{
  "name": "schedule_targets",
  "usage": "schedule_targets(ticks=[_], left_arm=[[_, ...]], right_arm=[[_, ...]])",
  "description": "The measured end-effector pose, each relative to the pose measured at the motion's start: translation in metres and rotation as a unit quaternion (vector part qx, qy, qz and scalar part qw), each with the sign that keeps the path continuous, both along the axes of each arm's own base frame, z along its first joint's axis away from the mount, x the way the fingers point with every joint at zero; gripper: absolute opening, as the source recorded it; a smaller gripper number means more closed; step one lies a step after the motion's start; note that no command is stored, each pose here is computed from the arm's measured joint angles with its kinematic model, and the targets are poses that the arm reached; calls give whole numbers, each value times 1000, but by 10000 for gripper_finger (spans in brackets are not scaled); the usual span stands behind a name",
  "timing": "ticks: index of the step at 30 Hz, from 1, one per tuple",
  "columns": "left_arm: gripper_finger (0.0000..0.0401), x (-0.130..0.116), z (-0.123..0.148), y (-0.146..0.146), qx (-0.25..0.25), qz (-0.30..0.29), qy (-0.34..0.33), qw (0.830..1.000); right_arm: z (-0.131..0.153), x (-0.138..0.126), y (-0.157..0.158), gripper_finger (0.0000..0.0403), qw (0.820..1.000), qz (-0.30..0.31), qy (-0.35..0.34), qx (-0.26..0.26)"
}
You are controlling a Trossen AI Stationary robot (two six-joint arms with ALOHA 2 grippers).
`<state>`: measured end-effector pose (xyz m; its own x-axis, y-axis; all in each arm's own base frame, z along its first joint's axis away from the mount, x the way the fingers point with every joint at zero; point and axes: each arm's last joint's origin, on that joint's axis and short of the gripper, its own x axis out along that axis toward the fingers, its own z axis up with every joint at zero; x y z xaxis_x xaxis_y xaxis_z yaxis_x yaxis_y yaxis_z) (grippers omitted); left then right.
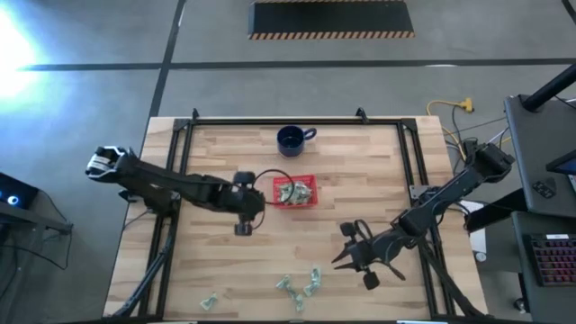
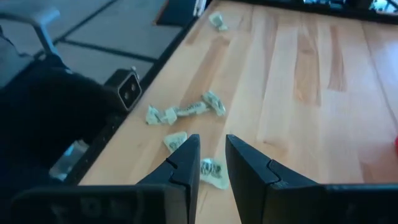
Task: Pick and place items into bin
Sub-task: Put the stevia packet into the red bin
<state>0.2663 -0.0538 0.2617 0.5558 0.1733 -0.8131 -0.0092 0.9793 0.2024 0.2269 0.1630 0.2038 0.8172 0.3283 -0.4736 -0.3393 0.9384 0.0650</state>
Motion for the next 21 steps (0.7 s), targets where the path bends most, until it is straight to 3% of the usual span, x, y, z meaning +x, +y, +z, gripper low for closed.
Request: schedule_targets(ticks=[5, 13, 21], left_arm=[[123, -15, -14, -20, -39, -7, 19, 999], [123, -33, -38, -43, -74, 17, 41, 996], [123, -37, -47, -50, -92, 26, 30, 995]], right_arm=[[-15, 3, -1, 76, 1000, -4, -10, 5], [-43, 30, 18, 114, 999, 14, 38, -9], [-59, 59, 32, 134, 991, 12, 108, -74]])
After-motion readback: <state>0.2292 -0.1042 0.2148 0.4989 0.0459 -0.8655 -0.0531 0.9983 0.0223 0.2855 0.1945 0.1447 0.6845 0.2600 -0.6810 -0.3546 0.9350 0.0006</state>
